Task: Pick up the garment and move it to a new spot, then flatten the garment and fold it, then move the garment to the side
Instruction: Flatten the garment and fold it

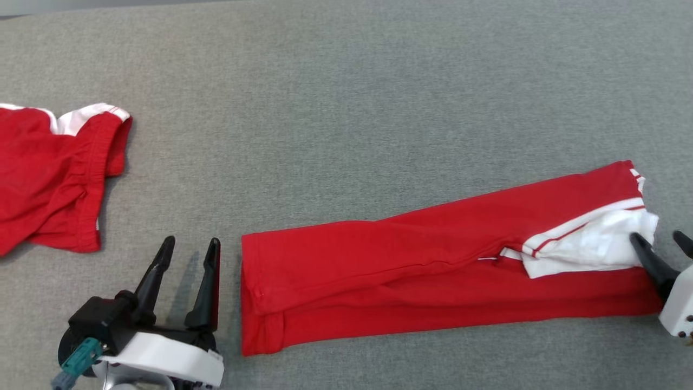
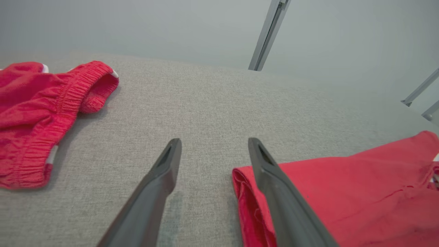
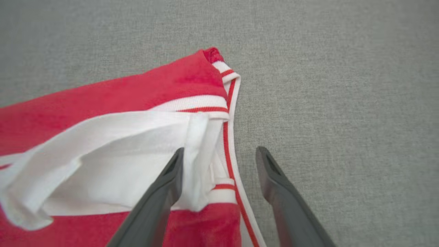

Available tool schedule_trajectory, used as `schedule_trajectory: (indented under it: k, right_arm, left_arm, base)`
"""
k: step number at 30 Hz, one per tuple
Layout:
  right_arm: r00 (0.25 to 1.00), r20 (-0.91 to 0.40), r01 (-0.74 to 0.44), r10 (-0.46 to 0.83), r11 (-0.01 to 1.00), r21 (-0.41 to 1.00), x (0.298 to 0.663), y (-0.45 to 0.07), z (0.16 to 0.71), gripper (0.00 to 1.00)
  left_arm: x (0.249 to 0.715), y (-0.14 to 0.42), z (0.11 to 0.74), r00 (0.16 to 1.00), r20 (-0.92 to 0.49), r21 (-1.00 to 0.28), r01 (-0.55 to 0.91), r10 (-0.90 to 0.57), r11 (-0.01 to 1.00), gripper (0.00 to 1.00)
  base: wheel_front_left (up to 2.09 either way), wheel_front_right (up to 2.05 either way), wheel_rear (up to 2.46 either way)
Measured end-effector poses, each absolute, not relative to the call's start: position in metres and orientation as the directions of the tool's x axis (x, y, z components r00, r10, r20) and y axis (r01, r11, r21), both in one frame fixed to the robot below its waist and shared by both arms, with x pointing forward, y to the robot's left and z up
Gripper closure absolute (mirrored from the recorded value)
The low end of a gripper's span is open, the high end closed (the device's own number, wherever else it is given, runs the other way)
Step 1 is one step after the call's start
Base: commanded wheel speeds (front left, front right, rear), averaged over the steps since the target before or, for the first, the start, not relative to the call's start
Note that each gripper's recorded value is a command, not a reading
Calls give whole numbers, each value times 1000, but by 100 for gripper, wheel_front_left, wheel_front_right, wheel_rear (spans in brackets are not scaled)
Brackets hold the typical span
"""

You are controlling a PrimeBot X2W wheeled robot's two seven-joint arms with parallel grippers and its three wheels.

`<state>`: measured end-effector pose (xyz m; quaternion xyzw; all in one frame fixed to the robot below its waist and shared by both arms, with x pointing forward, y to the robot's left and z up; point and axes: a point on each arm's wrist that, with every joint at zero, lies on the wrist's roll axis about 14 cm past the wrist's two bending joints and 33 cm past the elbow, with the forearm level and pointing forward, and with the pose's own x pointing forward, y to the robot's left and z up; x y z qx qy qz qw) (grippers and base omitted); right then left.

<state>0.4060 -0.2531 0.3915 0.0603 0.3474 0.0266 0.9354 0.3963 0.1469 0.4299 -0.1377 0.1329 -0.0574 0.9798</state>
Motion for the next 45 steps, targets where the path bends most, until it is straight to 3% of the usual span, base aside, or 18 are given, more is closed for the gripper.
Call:
schedule_trajectory:
  k: [5,9,10,11,15,23,26,30,33,39,45]
  right_arm:
    - [678,-729,-72,97,995,65,405,-248,364,0]
    - [648,-745,-90,157,987,129,407,-231,358,0]
    - [642,-746,-86,177,983,160,407,-226,358,13]
    - [642,-741,-91,197,979,182,407,-222,359,100]
    - [683,-699,-77,212,973,219,410,-227,373,100]
    - [767,-629,199,-122,979,52,398,-367,430,100]
    - [807,-565,236,-172,971,42,397,-387,463,100]
    - [899,-436,124,-32,975,184,409,-342,506,100]
    - [907,-399,-20,133,962,274,403,-284,518,100]
    - [812,-403,-235,422,868,437,380,-155,488,100]
    - [747,-416,-262,519,804,533,374,-77,447,100]
  left_arm:
    - [401,153,430,973,-210,-260,44,-101,965,0]
    - [399,154,431,978,-188,-257,43,-94,965,0]
    - [397,152,430,978,-185,-261,45,-96,964,0]
    - [396,152,430,979,-181,-264,47,-97,963,0]
    - [393,147,435,982,-154,-269,67,-111,961,0]
    - [379,135,441,982,-120,-306,100,-143,947,0]
    - [371,133,444,984,-113,-310,99,-140,946,0]
    - [361,131,447,984,-102,-313,104,-142,944,0]
    - [356,125,447,983,-104,-328,111,-152,938,0]
    - [354,111,431,969,-150,-336,138,-198,932,0]
    - [355,100,418,954,-184,-339,163,-236,926,0]
  base:
    - [0,0,0]
    - [0,0,0]
    - [0,0,0]
    - [0,0,0]
    - [0,0,0]
    - [0,0,0]
    - [0,0,0]
    - [0,0,0]
    - [0,0,0]
    - [0,0,0]
    - [0,0,0]
